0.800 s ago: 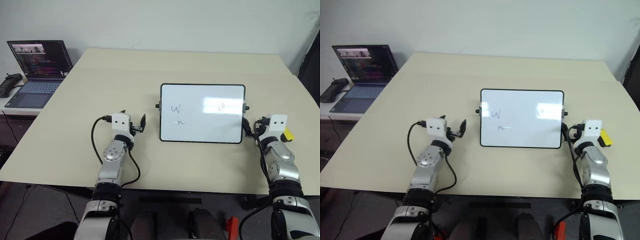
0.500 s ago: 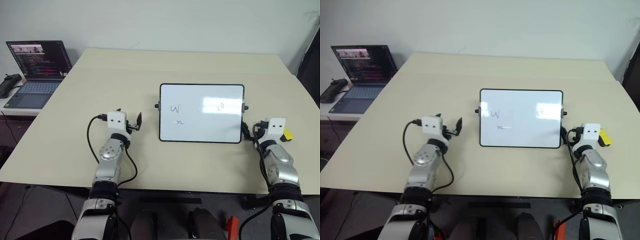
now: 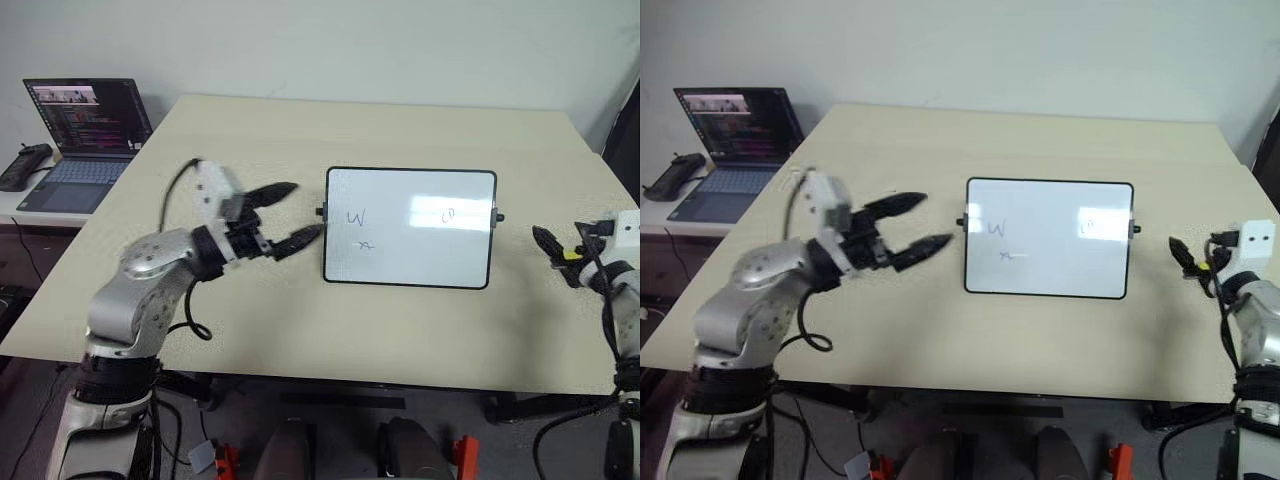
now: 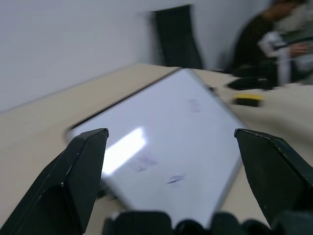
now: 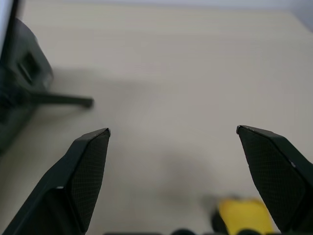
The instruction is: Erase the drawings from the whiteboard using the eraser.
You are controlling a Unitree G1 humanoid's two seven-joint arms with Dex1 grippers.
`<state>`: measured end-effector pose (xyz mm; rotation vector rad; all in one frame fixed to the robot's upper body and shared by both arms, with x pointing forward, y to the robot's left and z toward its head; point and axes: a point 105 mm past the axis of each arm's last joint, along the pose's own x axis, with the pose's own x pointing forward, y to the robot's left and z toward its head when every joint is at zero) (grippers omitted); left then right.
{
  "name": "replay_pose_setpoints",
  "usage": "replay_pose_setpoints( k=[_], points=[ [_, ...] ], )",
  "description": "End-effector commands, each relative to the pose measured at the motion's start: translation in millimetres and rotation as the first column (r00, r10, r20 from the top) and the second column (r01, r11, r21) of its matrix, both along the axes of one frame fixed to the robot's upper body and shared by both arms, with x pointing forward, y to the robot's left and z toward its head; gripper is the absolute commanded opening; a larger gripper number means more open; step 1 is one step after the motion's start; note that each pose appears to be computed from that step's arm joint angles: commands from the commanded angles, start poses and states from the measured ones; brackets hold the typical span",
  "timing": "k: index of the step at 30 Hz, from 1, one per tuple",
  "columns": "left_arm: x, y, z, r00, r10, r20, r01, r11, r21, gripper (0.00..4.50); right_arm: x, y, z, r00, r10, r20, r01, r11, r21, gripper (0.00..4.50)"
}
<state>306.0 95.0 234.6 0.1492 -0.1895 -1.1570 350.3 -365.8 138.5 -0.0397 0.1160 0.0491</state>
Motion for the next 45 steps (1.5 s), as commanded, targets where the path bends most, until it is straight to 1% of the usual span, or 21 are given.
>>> replay_pose_setpoints(
  k=[1,5,8,15,21,26,29,32,37,38,41,43,45],
  points=[
    [-16.4,-48.2,5.1,0.984,-0.176,0.012,0.176,0.984,0.001,4.50,-0.6,-21.3,23.8,0.998,-0.023,0.056,0.021,0.999,0.030,4.49],
    [-21.9,-79.8,-14.2,0.969,-0.246,-0.034,0.246,0.969,0.020,4.50,0.3,-32.2,15.4,0.999,-0.038,-0.005,0.038,0.999,0.008,4.49],
    [-24.5,-89.4,-19.5,0.962,-0.269,-0.050,0.269,0.963,0.007,4.50,1.3,-35.9,8.4,0.999,-0.038,-0.038,0.039,0.999,0.017,4.49],
    [-28.0,-83.4,-22.9,0.961,-0.268,-0.061,0.270,0.963,0.012,4.50,1.5,-30.7,-15.7,0.990,0.017,-0.138,-0.017,1.000,-0.002,4.49],
    [-32.0,-82.5,-22.6,0.964,-0.256,-0.069,0.257,0.966,0.004,4.50,0.7,-31.6,-23.8,0.986,0.012,-0.164,-0.013,1.000,-0.005,4.49],
    [-35.7,-80.3,-26.5,0.964,-0.252,-0.083,0.255,0.966,0.028,4.50,0.4,-28.1,-27.6,0.983,0.037,-0.177,-0.037,0.999,0.003,4.49],
    [-34.9,-81.0,-27.8,0.964,-0.250,-0.088,0.254,0.967,0.030,4.50,-0.3,-30.9,-30.2,0.982,0.013,-0.187,-0.015,1.000,-0.009,3.87],
    [-36.0,-82.2,-28.8,0.963,-0.255,-0.090,0.259,0.965,0.035,4.50,-0.7,-31.5,-30.1,0.983,0.010,-0.182,-0.011,1.000,-0.007,2.88],
    [-37.4,-84.1,-29.7,0.959,-0.268,-0.095,0.273,0.961,0.037,4.50,-1.8,-33.6,-30.1,0.985,-0.004,-0.171,0.004,1.000,-0.001,1.09],
    [-36.9,-84.1,-29.8,0.959,-0.268,-0.095,0.273,0.961,0.038,4.50,-2.2,-34.4,-29.5,0.987,-0.009,-0.163,0.010,1.000,0.005,0.99],
    [-35.6,-83.5,-29.9,0.959,-0.268,-0.095,0.273,0.961,0.039,4.50,-2.9,-34.6,-22.9,0.993,0.001,-0.120,0.004,0.999,0.035,0.99],
    [-32.8,-79.6,-30.5,0.963,-0.253,-0.091,0.258,0.965,0.047,4.50,-3.2,-33.8,-6.3,0.998,0.032,-0.057,-0.029,0.998,0.050,0.99],
    [-29.0,-71.7,-31.0,0.970,-0.227,-0.085,0.233,0.971,0.061,4.50,-4.0,-27.5,25.0,0.994,0.100,0.041,-0.102,0.994,0.043,0.99]
  ],
)
